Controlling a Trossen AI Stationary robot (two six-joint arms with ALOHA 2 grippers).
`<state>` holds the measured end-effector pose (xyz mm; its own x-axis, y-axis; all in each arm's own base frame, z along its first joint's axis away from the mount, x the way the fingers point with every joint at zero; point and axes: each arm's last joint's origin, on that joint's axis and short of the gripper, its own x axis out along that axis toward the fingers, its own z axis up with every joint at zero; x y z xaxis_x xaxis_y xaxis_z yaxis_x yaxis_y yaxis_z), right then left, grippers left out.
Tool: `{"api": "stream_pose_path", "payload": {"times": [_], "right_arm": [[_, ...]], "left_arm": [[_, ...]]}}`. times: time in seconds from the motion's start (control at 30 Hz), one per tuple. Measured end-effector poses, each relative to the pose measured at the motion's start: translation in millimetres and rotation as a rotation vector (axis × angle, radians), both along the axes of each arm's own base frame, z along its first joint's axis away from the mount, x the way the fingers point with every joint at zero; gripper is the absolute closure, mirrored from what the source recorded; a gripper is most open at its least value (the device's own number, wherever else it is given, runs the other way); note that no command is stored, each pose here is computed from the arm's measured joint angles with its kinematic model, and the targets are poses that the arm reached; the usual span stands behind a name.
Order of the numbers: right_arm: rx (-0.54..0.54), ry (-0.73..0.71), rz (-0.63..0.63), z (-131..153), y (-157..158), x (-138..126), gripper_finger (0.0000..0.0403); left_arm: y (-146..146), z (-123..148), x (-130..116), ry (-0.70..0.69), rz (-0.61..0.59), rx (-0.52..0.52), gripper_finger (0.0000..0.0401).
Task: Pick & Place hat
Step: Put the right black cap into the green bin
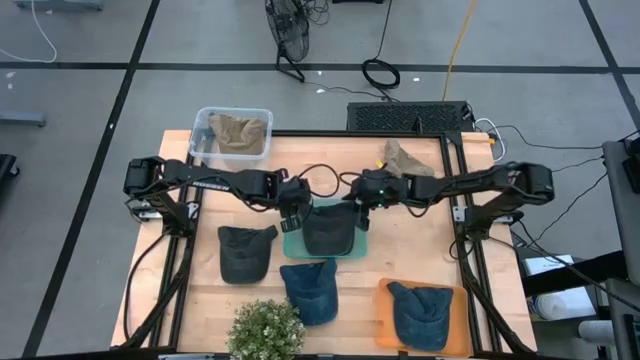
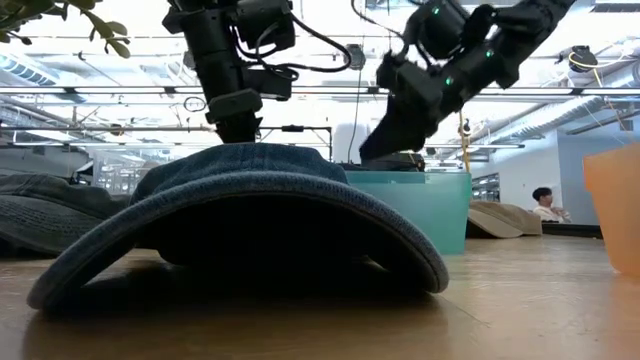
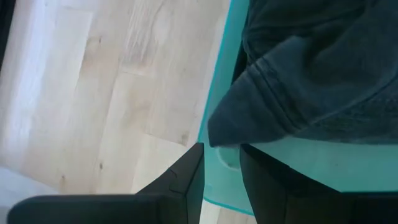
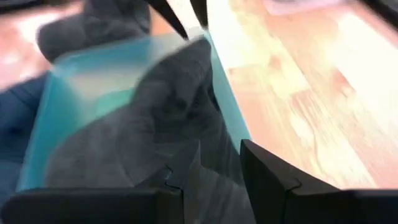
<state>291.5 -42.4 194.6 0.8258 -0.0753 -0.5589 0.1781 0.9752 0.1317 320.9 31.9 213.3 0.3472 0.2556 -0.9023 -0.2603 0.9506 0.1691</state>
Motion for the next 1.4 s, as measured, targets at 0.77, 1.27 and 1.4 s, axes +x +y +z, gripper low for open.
{"api": "stream_pose_path", "payload": {"times": [0.77, 1.27, 1.4], "right_arm": [[-0.033, -0.037, 0.085, 10, 20, -1, 0.0298], [-0.028, -0.022, 0.07, -13, 17, -14, 0.0298], [-0.018, 0.008, 0.032, -21, 10, -20, 0.0298]], "left_arm": [[4, -23, 14, -0.07, -0.082, -0.024, 0.0288], [15, -23, 8, -0.037, -0.055, -0.02, 0.0288], [14, -10, 4, -0.058, -0.055, -0.016, 0.0288]]}}
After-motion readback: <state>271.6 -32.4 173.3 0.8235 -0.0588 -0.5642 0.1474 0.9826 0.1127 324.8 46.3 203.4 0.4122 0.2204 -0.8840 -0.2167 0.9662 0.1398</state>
